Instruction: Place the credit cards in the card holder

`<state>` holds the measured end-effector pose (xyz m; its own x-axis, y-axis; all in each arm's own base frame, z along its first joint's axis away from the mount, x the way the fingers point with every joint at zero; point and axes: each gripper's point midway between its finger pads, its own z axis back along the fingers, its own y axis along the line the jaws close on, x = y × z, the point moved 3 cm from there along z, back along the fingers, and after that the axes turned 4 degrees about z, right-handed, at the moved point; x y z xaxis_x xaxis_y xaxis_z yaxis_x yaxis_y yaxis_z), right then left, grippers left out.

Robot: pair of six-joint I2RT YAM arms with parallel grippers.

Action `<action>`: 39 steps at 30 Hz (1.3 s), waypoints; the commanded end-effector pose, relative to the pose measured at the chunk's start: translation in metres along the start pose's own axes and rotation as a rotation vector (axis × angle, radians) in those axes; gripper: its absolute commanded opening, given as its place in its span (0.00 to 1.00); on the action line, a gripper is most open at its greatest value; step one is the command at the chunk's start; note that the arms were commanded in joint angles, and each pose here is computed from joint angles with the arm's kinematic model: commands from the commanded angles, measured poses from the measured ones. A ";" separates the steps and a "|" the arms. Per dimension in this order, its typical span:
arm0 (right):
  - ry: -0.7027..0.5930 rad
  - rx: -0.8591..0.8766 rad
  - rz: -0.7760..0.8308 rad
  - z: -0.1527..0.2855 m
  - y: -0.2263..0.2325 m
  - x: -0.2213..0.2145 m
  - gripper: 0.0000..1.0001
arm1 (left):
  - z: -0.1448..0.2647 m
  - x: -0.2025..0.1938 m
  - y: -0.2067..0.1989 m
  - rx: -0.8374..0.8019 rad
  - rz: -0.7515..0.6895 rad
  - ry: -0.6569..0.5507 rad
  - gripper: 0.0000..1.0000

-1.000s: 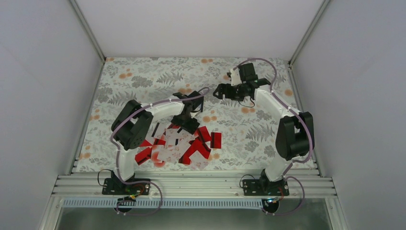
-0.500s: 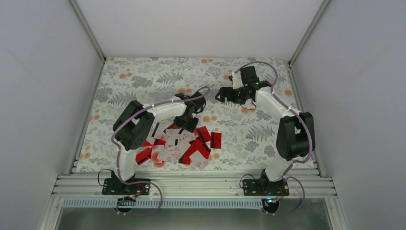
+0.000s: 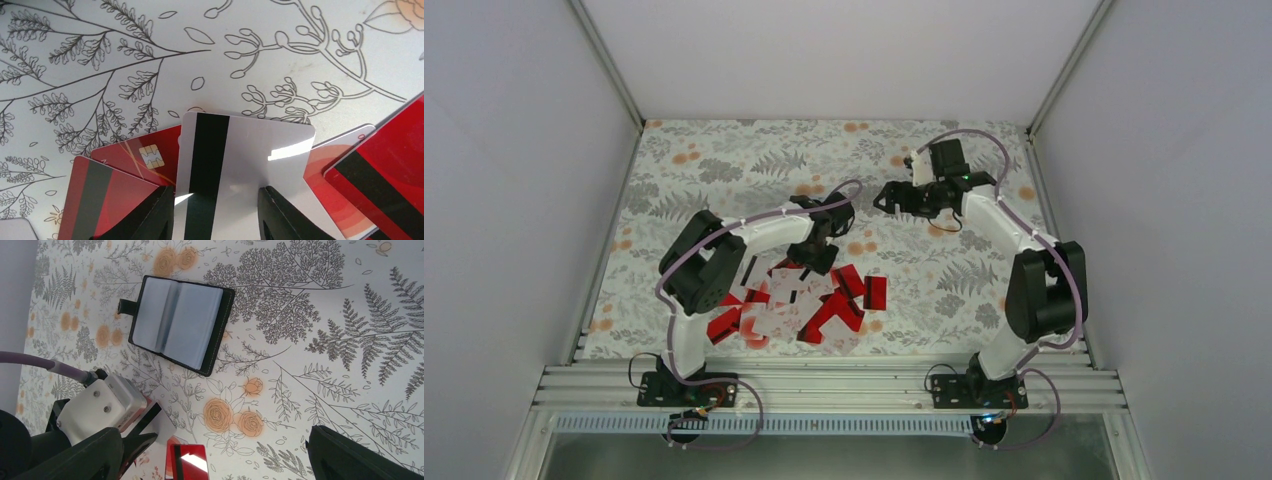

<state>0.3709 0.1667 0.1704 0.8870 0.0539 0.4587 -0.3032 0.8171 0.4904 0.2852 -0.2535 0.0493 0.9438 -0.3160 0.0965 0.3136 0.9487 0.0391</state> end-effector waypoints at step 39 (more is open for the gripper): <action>0.254 0.393 -0.227 -0.047 0.010 -0.088 0.91 | 0.041 0.004 -0.017 -0.188 -0.065 -0.074 0.67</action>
<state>0.3091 0.1955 0.1009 0.9859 0.0834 0.1452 -0.1664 0.5845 0.7941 0.2817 -0.2759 0.0883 0.9251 -0.3279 0.1914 0.3597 0.9183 -0.1656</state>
